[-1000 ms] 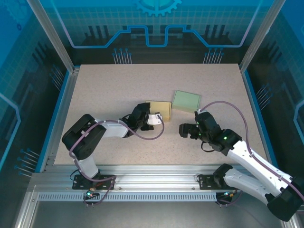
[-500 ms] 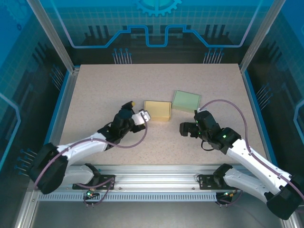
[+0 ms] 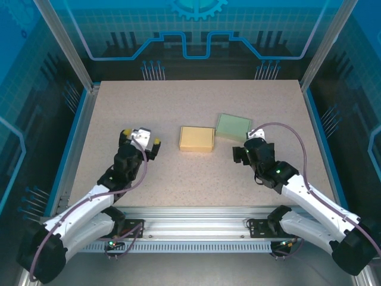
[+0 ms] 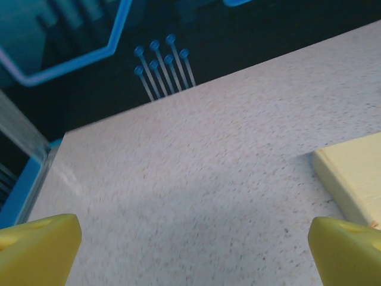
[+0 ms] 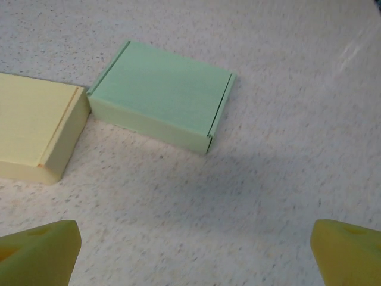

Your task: Fold the paper box

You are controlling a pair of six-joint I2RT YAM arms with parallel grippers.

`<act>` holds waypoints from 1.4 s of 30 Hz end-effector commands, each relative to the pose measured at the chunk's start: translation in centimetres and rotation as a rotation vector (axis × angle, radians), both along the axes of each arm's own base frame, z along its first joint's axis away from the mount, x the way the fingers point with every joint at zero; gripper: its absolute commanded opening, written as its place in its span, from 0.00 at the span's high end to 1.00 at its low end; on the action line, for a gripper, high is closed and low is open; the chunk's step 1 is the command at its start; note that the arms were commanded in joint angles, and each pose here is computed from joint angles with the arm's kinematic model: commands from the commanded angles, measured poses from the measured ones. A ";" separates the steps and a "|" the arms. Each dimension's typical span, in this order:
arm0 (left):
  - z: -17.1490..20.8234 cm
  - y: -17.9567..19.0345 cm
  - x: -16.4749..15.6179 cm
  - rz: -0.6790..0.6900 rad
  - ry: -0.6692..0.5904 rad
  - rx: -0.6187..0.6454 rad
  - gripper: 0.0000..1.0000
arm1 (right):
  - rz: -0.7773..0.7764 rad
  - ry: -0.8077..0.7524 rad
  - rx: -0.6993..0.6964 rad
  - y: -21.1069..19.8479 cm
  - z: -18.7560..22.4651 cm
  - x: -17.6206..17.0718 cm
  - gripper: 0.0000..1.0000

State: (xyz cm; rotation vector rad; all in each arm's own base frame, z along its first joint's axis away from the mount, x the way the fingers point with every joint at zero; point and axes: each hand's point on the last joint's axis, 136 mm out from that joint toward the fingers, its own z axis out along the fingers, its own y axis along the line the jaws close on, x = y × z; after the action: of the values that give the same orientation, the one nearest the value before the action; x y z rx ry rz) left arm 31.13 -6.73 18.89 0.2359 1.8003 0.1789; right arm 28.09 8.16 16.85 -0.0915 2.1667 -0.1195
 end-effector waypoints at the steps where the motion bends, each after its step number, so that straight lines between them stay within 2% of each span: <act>1: -0.9 1.4 -0.4 0.070 -0.040 -0.159 0.01 | 0.012 -0.175 -0.072 -0.9 2.5 2.2 0.00; 9: -4.1 1.6 0.0 0.075 -0.002 -0.147 0.01 | 0.113 -0.325 -0.082 -1.3 0.1 3.2 0.00; 17: -5.7 -0.3 2.4 -0.017 -0.024 -0.143 0.01 | 0.062 -0.330 -0.056 -3.4 -1.2 3.6 0.00; 21: -5.6 -0.3 4.0 -0.005 -0.052 -0.126 0.01 | 0.040 -0.333 -0.056 -4.3 -1.4 4.0 0.00; 23: -6.2 -0.6 4.5 -0.042 0.014 -0.155 0.01 | 0.040 -0.331 -0.050 -4.5 -1.7 4.2 0.00; 25: -6.2 0.0 4.7 -0.033 0.028 -0.196 0.01 | 0.047 -0.326 -0.044 -4.5 -2.1 4.4 0.00; 31: -5.7 2.2 3.8 -0.027 -0.011 -0.333 0.01 | 0.076 -0.311 -0.047 -4.0 -3.4 5.8 0.00; 42: -5.6 2.8 3.7 -0.033 -0.016 -0.369 0.01 | 0.149 -0.310 -0.031 -3.4 -5.0 9.3 0.00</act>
State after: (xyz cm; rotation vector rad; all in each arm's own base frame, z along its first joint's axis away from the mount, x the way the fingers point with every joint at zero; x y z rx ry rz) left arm 35.12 -3.58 12.40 -0.0001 1.8204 -0.1205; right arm 35.63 4.44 9.68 -0.2253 1.9390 -0.1076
